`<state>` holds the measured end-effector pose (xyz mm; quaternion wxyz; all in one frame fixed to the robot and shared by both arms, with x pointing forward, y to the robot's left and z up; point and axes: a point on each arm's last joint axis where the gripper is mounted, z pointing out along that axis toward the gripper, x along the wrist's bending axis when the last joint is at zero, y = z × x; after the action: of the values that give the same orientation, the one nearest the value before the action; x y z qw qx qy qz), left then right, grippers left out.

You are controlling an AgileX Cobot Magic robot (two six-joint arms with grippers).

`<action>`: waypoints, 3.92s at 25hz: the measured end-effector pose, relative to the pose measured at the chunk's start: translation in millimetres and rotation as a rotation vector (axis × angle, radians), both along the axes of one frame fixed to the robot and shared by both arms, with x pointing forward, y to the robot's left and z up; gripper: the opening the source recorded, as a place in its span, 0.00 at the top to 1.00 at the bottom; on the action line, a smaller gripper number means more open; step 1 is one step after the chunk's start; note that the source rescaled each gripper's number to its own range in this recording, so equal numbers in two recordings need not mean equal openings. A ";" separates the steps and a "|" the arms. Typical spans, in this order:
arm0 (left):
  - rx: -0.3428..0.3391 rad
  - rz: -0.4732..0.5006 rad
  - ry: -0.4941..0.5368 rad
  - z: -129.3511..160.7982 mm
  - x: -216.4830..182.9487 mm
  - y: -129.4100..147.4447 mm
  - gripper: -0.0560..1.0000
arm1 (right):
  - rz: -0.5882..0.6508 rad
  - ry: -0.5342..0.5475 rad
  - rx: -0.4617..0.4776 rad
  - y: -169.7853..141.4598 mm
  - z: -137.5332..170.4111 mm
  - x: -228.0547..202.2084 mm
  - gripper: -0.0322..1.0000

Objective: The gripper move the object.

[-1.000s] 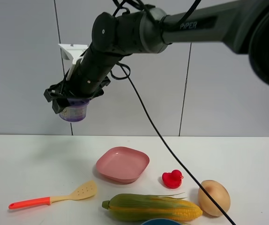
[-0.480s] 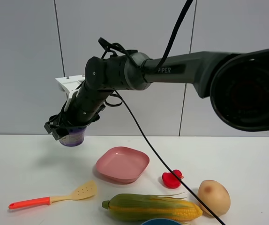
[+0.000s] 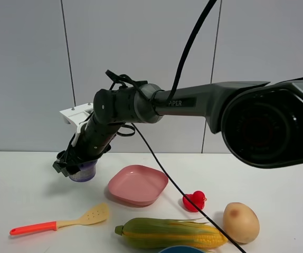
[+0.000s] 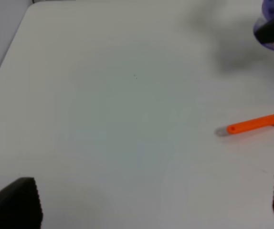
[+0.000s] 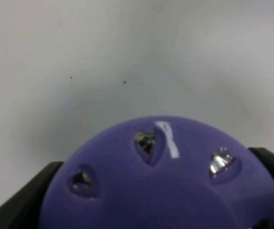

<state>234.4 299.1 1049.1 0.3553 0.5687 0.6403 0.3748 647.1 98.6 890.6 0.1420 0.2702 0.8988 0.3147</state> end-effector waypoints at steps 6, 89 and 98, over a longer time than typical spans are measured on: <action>0.000 0.000 0.000 0.0 0.0 0.0 0.00 | 0.003 -0.006 -0.010 -0.3 -4.1 0.6 0.97; 0.000 0.000 0.000 0.0 0.0 0.0 0.00 | -0.304 -0.051 -0.182 -156.5 287.3 -126.5 0.69; 0.000 0.000 0.000 0.0 0.0 0.0 0.00 | -0.533 0.053 -0.075 -262.3 260.1 -204.9 0.69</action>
<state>234.4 299.1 1049.1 0.3553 0.5687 0.6403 0.3748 442.1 -163.6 1150.7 0.2060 0.5001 0.8104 0.2253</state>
